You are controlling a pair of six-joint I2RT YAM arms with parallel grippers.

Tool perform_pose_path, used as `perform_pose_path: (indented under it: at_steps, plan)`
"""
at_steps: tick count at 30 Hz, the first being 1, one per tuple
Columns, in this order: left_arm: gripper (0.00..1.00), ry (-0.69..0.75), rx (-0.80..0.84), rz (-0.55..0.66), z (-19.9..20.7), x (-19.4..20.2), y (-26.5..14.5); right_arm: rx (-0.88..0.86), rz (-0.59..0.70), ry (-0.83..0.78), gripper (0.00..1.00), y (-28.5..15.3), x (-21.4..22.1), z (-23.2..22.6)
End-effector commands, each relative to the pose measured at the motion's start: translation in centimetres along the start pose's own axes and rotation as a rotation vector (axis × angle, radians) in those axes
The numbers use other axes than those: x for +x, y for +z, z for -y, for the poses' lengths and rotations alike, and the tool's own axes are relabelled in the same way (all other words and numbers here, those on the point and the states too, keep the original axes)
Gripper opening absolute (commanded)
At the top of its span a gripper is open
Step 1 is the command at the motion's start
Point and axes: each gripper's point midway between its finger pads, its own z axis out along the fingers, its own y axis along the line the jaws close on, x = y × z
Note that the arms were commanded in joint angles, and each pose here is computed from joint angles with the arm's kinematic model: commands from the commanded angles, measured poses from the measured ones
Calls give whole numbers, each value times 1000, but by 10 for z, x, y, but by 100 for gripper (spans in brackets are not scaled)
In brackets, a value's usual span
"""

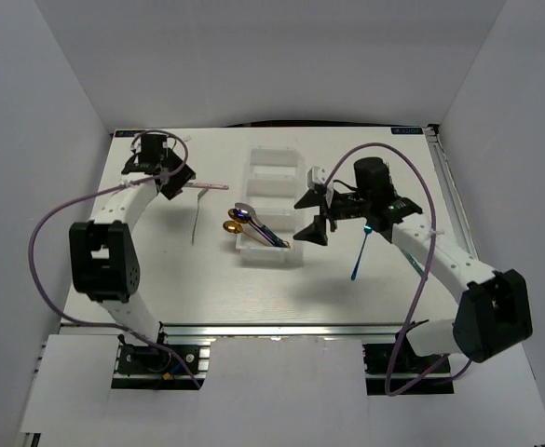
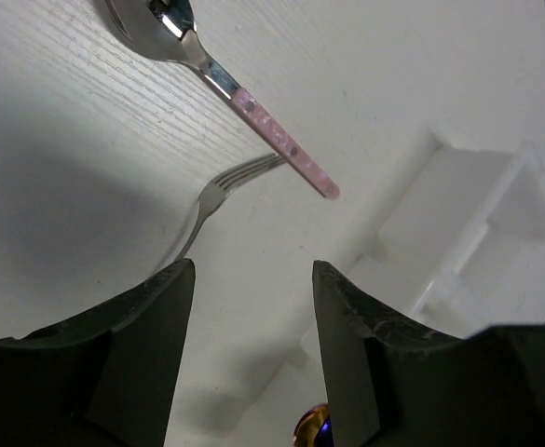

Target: Sort the eating utensils into containers

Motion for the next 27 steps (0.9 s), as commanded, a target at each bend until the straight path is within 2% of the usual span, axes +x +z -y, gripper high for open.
perform_pose_path:
  at_steps: [1,3,6,10,21,27]
  plan:
    - [64,-121,-94,-32,-3,-10,16,9,38,-39,90,-22,-12,-6]
    - [64,-152,-101,-28,7,-23,24,41,49,-42,89,-35,-16,1]
    - [64,-176,-196,-77,-1,-20,59,68,69,-70,89,-46,-19,-2]
    - [64,-178,-227,-100,1,-22,78,73,80,-85,89,-50,-22,-6]
    - [63,-216,-260,-162,-1,-11,112,49,76,-68,89,-47,-15,-9]
    - [54,-227,-251,-194,4,-8,125,63,72,-88,89,-49,-16,-8]
